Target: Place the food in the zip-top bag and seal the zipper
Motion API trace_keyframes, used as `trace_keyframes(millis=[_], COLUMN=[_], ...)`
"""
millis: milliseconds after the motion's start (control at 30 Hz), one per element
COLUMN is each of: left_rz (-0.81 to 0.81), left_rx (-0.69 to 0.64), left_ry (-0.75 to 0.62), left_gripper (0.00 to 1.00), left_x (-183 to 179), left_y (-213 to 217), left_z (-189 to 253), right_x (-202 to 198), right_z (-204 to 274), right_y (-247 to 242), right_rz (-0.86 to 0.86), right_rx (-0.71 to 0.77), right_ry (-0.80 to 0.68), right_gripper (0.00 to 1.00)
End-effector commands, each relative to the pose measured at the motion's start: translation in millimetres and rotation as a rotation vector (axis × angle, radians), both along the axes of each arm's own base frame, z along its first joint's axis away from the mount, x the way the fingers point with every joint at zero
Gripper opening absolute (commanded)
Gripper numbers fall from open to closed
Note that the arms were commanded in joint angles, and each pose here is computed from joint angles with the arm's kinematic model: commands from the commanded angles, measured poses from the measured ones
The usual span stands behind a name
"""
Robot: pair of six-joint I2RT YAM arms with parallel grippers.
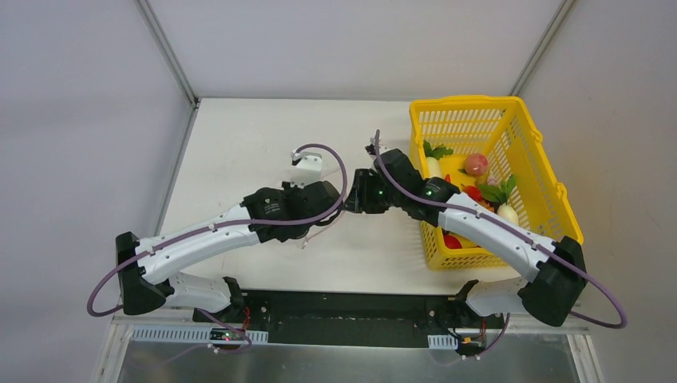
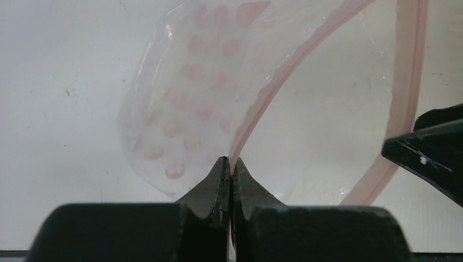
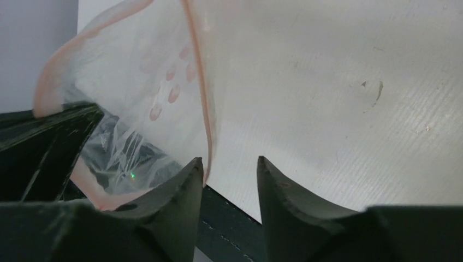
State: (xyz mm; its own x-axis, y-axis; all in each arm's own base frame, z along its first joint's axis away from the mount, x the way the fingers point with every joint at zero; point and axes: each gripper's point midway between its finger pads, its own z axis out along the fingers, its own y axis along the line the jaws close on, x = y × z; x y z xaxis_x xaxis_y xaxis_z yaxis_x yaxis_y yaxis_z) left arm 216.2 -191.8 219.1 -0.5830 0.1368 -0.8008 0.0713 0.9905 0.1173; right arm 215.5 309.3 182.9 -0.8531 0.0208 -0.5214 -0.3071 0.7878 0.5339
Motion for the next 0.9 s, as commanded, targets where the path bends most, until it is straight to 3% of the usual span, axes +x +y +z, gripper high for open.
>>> trace_keyframes(millis=[0,100,200,300,467,667,867], left_rz=[0.025,0.028,0.029,0.026,0.010,0.002,-0.018], left_rx=[-0.033,-0.045,-0.056,-0.066,-0.083,-0.084,-0.089], left_ry=[-0.002,0.000,0.002,0.003,0.001,-0.003,0.000], left_gripper=[0.00,0.00,0.00,0.00,0.00,0.00,0.00], left_x=[1.1,2.2,2.8,2.2,0.6,-1.6,-2.7], left_y=[-0.9,-1.0,-0.6,-0.6,-0.6,4.0,3.0], left_z=[-3.9,-7.3,-10.3,-11.4,-12.3,-11.5,-11.8], right_x=[-9.5,-13.7,-12.4,6.9,44.8,88.0,115.2], right_z=[61.7,83.5,109.6,127.8,148.5,134.3,99.7], right_y=[-3.1,-13.4,-32.1,-71.4,-149.8,-200.1,-167.5], right_rz=[0.044,0.036,-0.015,-0.191,-0.477,-0.577,-0.412], right_rx=[0.115,0.136,0.147,0.083,-0.046,-0.062,0.061], right_ry=[-0.090,-0.140,-0.226,-0.352,-0.478,-0.351,-0.166], right_gripper=[0.49,0.57,0.58,0.59,0.73,0.92,0.99])
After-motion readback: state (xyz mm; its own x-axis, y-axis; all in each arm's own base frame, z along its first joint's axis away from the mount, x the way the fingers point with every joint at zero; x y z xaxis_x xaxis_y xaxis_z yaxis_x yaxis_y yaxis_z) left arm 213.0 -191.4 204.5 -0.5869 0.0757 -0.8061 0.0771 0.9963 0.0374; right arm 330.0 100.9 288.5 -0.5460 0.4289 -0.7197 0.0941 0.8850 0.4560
